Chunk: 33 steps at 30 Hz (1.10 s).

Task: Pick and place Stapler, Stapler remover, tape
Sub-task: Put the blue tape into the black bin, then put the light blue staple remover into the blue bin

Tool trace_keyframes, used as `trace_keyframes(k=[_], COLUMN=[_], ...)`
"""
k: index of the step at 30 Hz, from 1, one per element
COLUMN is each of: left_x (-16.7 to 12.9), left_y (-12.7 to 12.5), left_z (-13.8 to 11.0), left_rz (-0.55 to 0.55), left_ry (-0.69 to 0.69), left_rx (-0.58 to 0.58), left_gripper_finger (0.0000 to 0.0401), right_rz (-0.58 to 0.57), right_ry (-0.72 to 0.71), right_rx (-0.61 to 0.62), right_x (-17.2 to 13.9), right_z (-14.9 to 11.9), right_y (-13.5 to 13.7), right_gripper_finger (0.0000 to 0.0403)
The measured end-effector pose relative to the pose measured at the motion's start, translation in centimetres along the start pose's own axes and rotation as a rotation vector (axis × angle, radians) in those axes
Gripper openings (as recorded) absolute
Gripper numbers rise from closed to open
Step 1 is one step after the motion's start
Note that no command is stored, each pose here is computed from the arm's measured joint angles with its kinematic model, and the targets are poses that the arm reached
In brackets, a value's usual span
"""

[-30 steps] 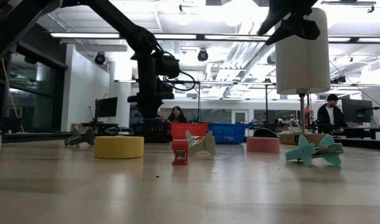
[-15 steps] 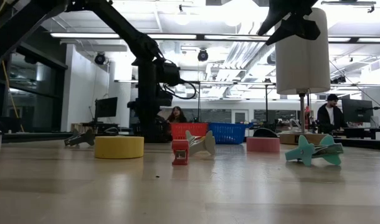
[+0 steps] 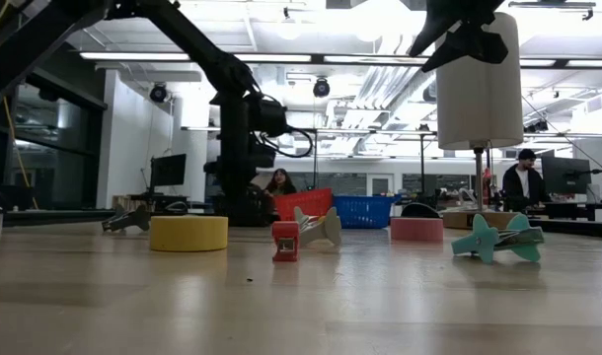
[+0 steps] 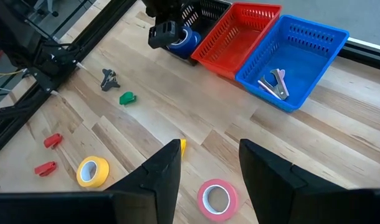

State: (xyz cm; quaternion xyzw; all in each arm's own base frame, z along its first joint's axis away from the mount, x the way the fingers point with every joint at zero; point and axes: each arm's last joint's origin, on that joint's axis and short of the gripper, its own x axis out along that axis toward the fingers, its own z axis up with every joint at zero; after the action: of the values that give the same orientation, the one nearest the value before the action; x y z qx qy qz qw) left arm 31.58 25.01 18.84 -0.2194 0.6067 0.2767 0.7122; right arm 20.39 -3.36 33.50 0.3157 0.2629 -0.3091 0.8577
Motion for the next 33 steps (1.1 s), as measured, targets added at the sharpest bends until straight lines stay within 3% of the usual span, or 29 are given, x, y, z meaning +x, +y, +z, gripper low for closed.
trace_keyframes(k=[6, 18, 29, 33], left_x=[-2.0, -3.9, -3.7, -4.9], left_y=[0.0, 0.1, 0.1, 0.0], left_z=[1.0, 1.4, 1.1, 1.3], left_rz=[-0.001, 0.003, -0.002, -0.017], left_ry=[-0.031, -0.014, 0.004, -0.013], left_rx=[0.012, 0.019, -0.007, -0.008], left_gripper_finger=[0.0071, 0.0185, 0.0193, 0.0193], right_rz=[-0.001, 0.001, 0.002, 0.002], right_ry=[0.001, 0.003, 0.004, 0.004], right_rx=[0.0, 0.001, 0.002, 0.016], right_x=[0.0, 0.0, 0.0, 0.0], right_z=[0.0, 0.0, 0.0, 0.0], right_y=[0.0, 0.0, 0.0, 0.0], right_gripper_finger=[0.0154, 0.0154, 0.0154, 0.0154])
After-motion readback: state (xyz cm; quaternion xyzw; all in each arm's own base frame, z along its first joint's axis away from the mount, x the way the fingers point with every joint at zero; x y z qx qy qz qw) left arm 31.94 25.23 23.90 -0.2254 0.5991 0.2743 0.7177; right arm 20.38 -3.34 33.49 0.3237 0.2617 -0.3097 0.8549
